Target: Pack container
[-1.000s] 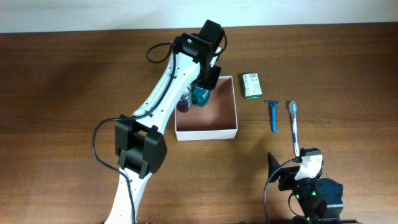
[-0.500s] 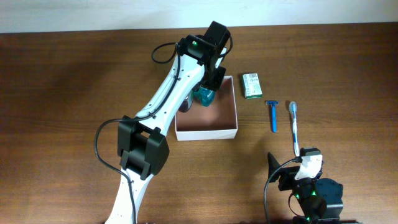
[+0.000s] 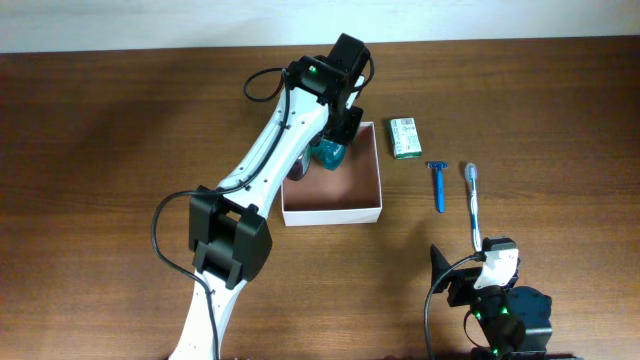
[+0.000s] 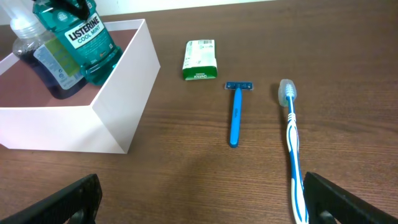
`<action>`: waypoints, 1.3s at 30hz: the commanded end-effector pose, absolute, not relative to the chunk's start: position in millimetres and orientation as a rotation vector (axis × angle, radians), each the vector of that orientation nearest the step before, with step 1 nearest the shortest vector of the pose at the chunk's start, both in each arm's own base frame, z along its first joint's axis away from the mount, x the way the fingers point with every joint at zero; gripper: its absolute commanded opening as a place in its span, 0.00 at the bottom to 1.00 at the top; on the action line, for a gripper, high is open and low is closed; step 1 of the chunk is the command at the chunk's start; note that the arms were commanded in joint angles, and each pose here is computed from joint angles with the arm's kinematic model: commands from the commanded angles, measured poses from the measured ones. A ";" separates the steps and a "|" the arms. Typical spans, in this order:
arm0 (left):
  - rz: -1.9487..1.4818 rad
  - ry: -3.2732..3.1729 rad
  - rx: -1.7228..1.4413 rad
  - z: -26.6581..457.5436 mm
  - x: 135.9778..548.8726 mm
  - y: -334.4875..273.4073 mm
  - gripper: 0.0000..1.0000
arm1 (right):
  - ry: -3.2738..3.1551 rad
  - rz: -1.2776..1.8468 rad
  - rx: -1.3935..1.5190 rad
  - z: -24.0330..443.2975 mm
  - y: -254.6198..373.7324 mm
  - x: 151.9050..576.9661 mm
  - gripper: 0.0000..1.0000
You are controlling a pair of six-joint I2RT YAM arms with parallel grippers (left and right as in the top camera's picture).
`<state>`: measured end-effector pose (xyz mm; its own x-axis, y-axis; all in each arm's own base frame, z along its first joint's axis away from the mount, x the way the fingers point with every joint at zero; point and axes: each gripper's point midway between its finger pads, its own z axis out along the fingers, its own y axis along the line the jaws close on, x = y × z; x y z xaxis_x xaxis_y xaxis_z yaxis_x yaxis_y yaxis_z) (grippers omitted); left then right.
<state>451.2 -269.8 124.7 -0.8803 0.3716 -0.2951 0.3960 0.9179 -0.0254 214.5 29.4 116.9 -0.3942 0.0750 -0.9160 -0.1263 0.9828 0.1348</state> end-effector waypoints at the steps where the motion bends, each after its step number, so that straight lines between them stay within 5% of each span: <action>1: -0.109 2.785 0.601 120.8 452.9 -271.2 0.39 | 1.971 0.234 -0.040 114.2 32.1 213.6 0.99; 21: -0.091 2.821 0.610 99.4 453.6 -271.6 0.39 | 1.971 0.234 -0.040 114.4 32.1 213.6 0.99; 29: -0.093 2.817 0.609 100.6 454.3 -272.0 0.50 | 1.971 0.234 -0.040 114.4 32.1 213.6 0.99; 39: -0.122 2.750 0.605 124.5 464.2 -278.1 0.50 | 1.971 0.234 -0.040 114.2 32.1 213.6 0.99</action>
